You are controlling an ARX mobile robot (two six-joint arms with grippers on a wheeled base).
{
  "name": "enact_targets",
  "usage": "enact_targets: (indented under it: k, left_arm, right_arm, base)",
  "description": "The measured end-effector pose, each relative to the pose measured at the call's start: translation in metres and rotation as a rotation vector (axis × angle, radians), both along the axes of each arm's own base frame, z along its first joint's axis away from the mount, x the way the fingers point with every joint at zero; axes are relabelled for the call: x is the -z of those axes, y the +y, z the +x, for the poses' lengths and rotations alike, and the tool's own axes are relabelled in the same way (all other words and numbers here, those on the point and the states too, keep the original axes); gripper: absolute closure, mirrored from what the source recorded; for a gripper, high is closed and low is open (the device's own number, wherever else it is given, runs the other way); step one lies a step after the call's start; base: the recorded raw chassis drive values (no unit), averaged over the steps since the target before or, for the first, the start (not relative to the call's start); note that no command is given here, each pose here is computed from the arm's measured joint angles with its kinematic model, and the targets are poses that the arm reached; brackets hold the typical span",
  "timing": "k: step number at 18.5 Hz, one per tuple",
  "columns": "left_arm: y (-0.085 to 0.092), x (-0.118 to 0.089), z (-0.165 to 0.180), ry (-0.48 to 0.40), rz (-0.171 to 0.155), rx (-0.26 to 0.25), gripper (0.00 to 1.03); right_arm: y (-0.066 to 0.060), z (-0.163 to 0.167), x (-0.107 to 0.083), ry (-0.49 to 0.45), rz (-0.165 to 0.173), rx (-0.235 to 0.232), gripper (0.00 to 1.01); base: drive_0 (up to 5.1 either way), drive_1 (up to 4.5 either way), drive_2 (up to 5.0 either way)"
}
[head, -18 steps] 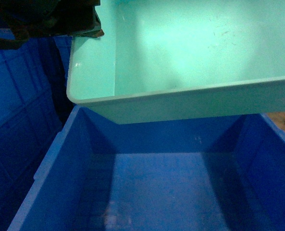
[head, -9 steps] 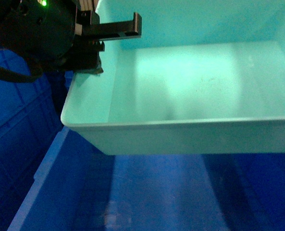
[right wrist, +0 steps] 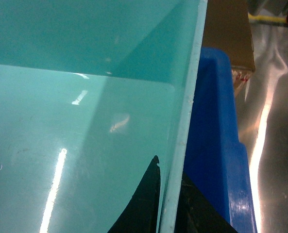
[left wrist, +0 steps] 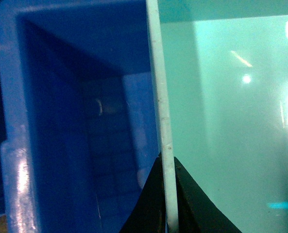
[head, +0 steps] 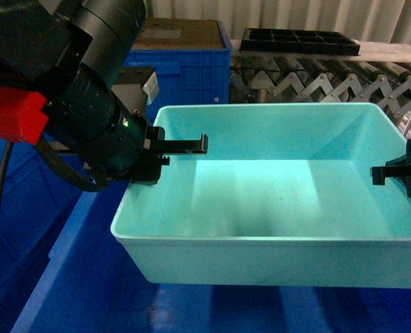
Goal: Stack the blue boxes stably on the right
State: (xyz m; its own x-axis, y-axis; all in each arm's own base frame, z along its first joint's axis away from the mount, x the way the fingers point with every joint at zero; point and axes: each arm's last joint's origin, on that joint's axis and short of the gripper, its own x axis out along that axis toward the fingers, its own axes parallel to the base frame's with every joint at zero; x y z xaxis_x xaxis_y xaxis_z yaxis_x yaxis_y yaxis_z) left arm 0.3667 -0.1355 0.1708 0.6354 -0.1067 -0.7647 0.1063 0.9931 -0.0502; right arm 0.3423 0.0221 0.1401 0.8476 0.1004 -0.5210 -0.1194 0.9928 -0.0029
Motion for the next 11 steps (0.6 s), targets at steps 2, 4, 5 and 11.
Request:
enact_targets:
  k: [2, 4, 5, 11]
  left_arm:
    - [-0.002, 0.0119, 0.0029, 0.039, 0.011, 0.003, 1.01]
    - [-0.0023, 0.0137, 0.0021, 0.052, 0.014, 0.0, 1.01]
    - [-0.0021, 0.014, 0.0017, 0.055, 0.021, -0.003, 1.01]
    - [-0.0024, 0.014, 0.0017, 0.058, 0.023, -0.004, 1.01]
  right_arm:
    - [0.002, -0.002, 0.0072, 0.034, -0.013, 0.001, 0.95]
    - [0.0053, -0.0061, 0.0114, 0.045, -0.021, -0.002, 0.95]
    - [0.0056, -0.0066, 0.0125, 0.049, -0.022, 0.001, 0.95]
    - [0.0098, -0.0061, 0.0125, 0.054, -0.019, -0.003, 0.95]
  base:
    - [0.0, 0.0, 0.0]
    - [0.0, 0.0, 0.0]
    - [0.0, 0.0, 0.0]
    - [0.0, 0.0, 0.0]
